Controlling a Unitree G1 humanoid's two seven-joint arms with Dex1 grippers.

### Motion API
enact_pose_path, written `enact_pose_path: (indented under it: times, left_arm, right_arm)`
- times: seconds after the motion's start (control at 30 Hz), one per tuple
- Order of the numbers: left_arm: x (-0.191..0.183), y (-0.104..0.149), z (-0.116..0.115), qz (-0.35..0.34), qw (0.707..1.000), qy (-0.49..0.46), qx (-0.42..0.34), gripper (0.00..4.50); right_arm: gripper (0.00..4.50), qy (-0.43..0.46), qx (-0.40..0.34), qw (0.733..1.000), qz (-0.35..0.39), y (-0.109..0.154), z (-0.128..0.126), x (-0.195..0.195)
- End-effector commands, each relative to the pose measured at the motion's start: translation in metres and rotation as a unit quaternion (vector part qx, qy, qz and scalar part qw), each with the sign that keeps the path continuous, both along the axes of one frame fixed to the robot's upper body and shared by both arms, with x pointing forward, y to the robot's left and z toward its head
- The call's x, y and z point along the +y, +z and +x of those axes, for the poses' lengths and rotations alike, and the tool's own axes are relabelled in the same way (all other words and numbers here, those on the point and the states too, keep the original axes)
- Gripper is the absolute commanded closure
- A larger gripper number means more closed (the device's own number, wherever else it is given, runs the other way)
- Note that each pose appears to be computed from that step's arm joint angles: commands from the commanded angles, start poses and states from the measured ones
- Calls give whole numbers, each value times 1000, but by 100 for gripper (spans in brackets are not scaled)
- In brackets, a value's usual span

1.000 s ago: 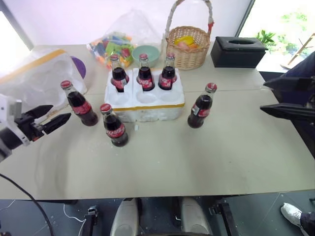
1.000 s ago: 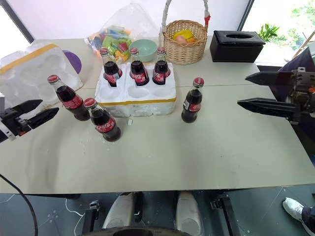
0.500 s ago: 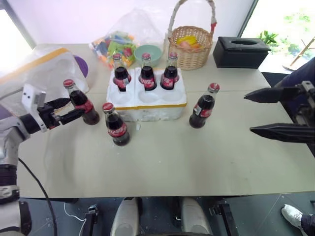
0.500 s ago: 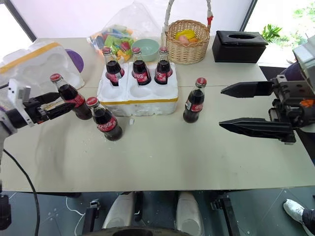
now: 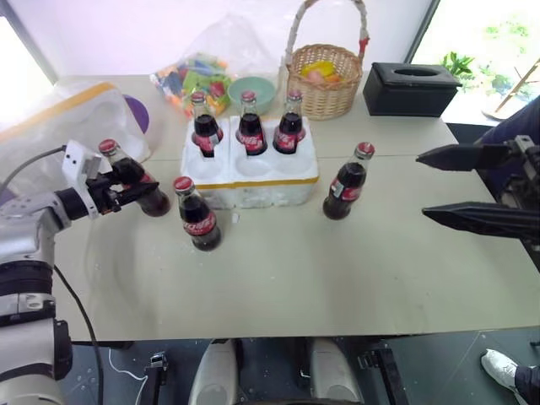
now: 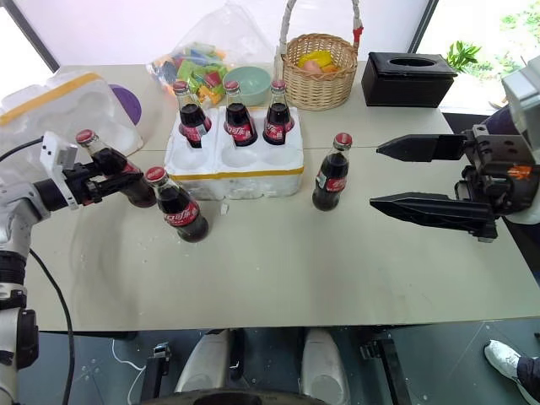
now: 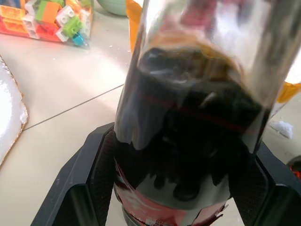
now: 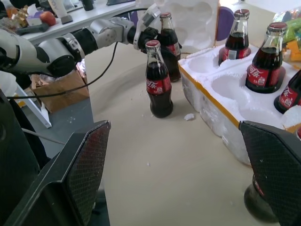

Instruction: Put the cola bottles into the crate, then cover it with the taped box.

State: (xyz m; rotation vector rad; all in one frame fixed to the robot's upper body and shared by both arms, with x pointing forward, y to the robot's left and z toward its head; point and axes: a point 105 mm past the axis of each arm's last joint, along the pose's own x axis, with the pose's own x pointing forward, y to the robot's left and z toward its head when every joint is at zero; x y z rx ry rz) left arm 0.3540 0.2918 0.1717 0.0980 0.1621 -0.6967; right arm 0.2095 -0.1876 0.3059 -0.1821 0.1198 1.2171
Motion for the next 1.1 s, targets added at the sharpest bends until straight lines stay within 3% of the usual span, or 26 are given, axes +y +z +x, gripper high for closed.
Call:
enact_pose_path:
  times: [0.03, 0.27, 0.43, 0.63, 0.87, 1.1]
  left_arm:
    - [-2, 51, -1, -9, 998, -36, -43, 181]
    - [-54, 132, 6, -65, 980, -171, -76, 181]
    - [-103, 157, 16, -69, 959, -264, -79, 181]
    - [-148, 154, 35, -63, 946, -306, -90, 181]
    - [-174, 143, 46, -82, 942, -312, -94, 181]
    - [-190, 105, 50, -16, 941, -328, -80, 181]
  right_arm:
    - [0, 6, -27, 1000, 4, 8, -4, 3]
    - [0, -10, -30, 999, 12, 5, 1, 3]
    - [0, -30, -33, 999, 17, 2, 3, 2]
    - [0, -63, -39, 997, 21, 3, -1, -1]
    - [0, -96, -38, 994, 27, 2, -8, -5]
    - [0, -107, -33, 993, 24, 0, -15, -5]
